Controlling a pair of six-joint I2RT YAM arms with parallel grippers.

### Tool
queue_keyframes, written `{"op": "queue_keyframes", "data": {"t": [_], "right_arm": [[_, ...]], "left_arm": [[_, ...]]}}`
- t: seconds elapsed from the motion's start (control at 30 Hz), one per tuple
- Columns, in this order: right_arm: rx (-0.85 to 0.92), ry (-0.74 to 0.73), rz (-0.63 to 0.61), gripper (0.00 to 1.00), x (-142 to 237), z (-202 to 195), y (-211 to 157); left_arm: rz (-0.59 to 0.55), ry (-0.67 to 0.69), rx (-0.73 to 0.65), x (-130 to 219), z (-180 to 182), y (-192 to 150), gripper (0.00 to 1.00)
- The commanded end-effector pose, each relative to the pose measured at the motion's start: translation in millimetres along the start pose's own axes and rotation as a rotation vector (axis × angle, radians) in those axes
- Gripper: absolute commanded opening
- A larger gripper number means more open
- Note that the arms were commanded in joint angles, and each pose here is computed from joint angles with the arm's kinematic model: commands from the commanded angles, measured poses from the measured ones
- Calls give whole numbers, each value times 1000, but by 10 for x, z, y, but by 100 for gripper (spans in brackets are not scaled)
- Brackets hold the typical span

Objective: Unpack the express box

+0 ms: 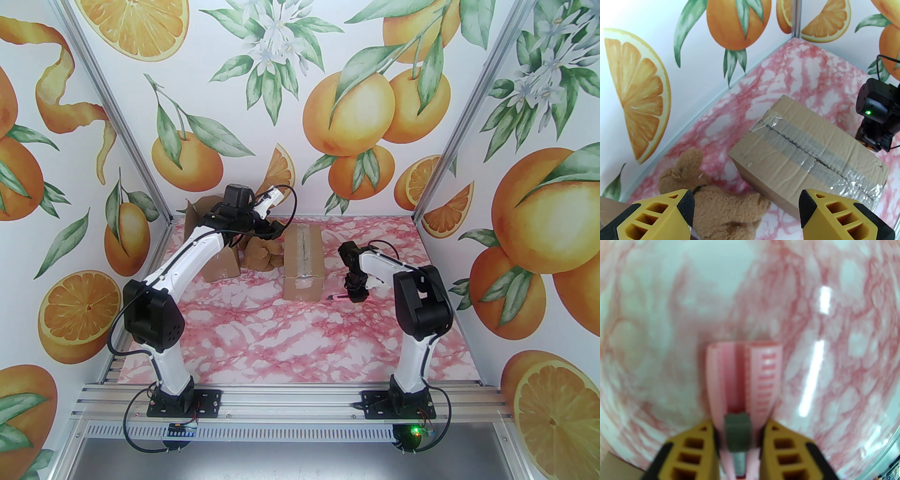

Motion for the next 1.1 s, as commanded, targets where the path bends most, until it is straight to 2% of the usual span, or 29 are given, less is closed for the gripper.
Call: {"op": "queue_keyframes", "data": {"t": [0.0,0.17,0.33,0.47,0.6,0.8,1.0,1.07], "right_arm": [[73,-31,-103,18,1,-131,131],[137,47,-170,18,277,-124,229],[192,132,-187,18,388,-136,252],[223,216,-221,18,503,-166,298],[279,369,-311,19,794,-142,393],[319,683,-483,18,1414,-125,542],[397,916,-501,21,1786,-31,498],[417,909,-530,21,1825,-51,511]], "left_arm": [[-55,-67,27,65,-122,213,77],[-54,-135,54,-14,-293,283,76],[-20,-195,58,-141,-545,289,75],[-3,-259,116,-237,-722,265,75],[25,-317,163,-329,-924,241,73],[59,-428,257,-438,-1132,176,72],[92,-504,248,-495,-1362,225,71],[131,-506,240,-575,-1420,192,71]]}}
Point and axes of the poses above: each hand's point on the last joint's axis, 136 mm out from that joint toward the fingers, its own x axis back along the fingers, its own z axis along the line the jaws close on, y = z × x, the point moved 7 cm from there along x, back along the fingers, and after that the axes turned 12 degrees about x, right-handed, at the moved point
